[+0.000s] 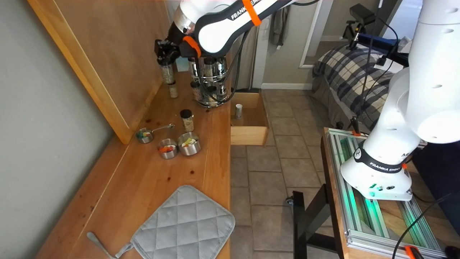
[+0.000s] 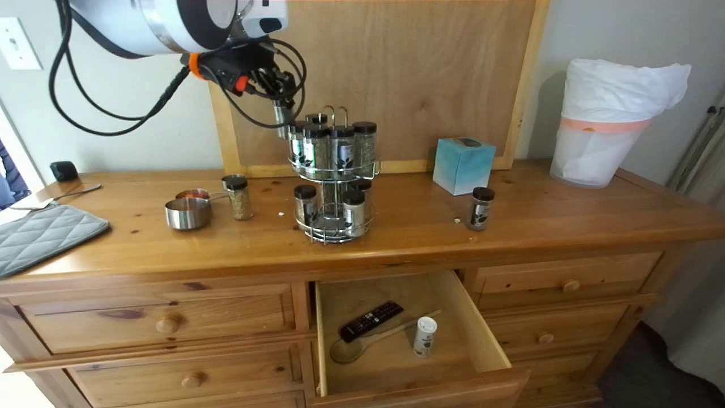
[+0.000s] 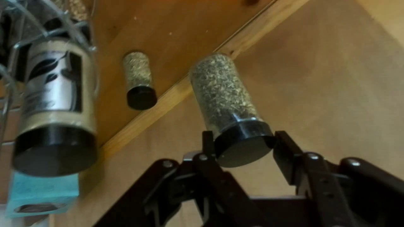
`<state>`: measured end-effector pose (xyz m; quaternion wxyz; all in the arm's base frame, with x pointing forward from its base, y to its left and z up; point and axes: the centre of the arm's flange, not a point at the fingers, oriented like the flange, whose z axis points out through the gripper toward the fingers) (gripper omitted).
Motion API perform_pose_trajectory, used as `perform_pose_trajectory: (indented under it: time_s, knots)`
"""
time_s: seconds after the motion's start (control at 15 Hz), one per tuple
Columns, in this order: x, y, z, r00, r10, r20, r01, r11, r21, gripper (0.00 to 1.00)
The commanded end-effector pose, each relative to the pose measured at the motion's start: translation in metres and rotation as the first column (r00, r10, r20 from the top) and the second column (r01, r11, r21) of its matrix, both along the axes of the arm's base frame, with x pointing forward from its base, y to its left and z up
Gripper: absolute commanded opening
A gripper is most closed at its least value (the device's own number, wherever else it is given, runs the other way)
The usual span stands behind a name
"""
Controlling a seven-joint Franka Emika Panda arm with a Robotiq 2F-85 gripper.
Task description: Move one spice bottle from the spice rack onto the table
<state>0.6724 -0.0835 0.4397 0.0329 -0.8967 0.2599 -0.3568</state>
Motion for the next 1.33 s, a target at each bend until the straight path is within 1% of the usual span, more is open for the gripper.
perform_pose_trajectory:
  time_s: [0.0, 0.2, 0.4, 0.53, 0.87, 1.27]
  knots:
    - [-0.001, 0.028, -0.017, 0.992, 0.124, -0.032, -0.124, 0.992, -0.006, 0.26]
    - [0.000, 0.040, -0.041, 0.979, 0.195, -0.065, -0.196, 0.981, -0.002, 0.26]
    - [0.001, 0.045, -0.073, 0.964, 0.247, -0.099, -0.248, 0.969, 0.003, 0.26]
    - [0.003, 0.045, -0.091, 0.959, 0.263, -0.111, -0.266, 0.964, -0.015, 0.26]
    - [0.006, 0.047, -0.125, 0.949, 0.299, -0.096, -0.304, 0.952, -0.038, 0.26]
    - [0.007, 0.045, -0.149, 0.943, 0.317, -0.097, -0.320, 0.947, -0.017, 0.26]
